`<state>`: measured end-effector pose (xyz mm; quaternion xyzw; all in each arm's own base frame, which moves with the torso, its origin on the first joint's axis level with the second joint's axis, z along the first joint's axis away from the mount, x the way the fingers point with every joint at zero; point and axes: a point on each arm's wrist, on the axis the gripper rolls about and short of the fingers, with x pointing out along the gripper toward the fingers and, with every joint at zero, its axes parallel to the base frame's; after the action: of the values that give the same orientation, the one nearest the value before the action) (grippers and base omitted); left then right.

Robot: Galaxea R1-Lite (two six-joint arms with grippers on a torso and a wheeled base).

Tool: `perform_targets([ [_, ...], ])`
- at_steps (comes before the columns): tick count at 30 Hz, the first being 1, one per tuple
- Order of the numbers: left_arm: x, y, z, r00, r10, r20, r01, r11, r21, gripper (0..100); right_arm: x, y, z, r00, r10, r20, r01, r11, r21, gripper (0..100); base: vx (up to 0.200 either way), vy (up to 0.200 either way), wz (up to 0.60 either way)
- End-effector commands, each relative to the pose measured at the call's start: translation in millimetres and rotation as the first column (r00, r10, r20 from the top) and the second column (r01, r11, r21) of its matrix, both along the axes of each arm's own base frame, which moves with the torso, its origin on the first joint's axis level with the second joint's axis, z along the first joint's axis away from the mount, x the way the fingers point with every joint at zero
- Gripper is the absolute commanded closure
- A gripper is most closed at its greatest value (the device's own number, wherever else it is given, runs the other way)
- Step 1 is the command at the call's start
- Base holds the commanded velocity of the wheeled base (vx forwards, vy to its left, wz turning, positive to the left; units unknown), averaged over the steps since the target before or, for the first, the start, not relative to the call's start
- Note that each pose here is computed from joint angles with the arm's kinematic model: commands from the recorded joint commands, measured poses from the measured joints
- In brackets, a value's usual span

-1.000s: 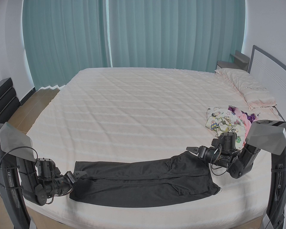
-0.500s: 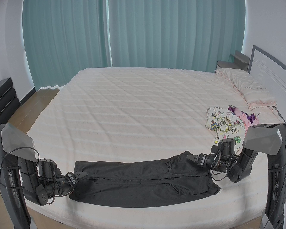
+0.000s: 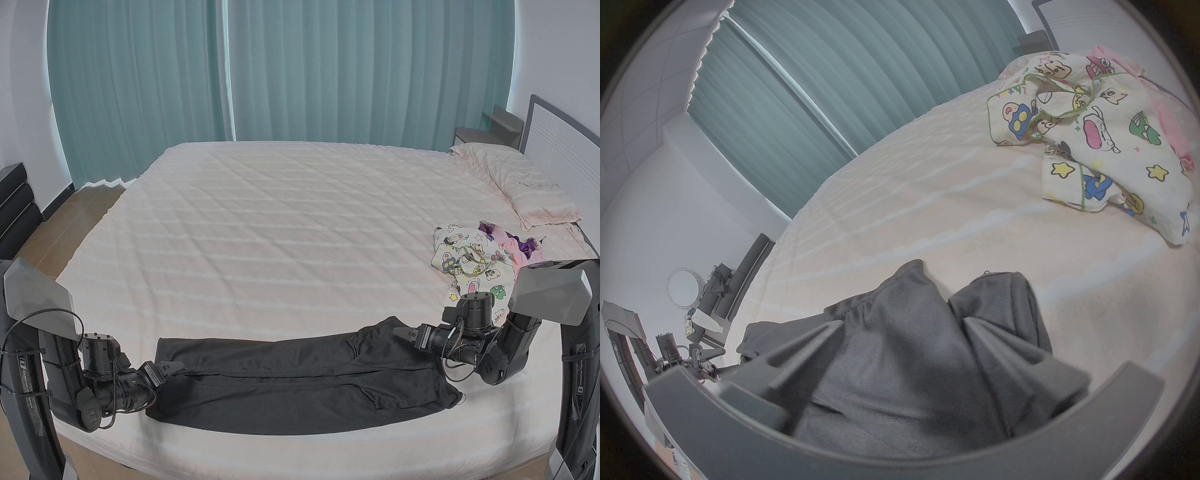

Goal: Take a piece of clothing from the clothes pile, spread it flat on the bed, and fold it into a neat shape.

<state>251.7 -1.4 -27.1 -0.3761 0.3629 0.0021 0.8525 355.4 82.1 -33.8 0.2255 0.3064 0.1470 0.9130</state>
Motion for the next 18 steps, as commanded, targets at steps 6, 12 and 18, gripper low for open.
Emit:
perform_targets([
  [6, 0.1, 0.0, -0.3, 1.000, 0.000, -0.001, 0.000, 1.000, -0.001, 0, -10.1, -5.5, 4.7, 1.000, -0.015, -0.024, 0.015, 1.000, -0.011, 100, 0.000, 0.000, 0.00],
  [12, 0.1, 0.0, -0.3, 1.000, 0.000, -0.001, 0.000, 1.000, -0.001, 0, -16.1, -12.2, 12.8, 0.999, -0.029, -0.026, 0.029, 0.999, -0.018, 100, 0.000, 0.000, 0.00],
  [18, 0.1, 0.4, -0.3, 1.000, 0.003, -0.001, -0.003, 1.000, 0.000, 0, -24.3, -13.7, 22.7, 0.997, -0.025, -0.068, 0.022, 0.999, -0.035, 100, 0.000, 0.000, 0.00],
])
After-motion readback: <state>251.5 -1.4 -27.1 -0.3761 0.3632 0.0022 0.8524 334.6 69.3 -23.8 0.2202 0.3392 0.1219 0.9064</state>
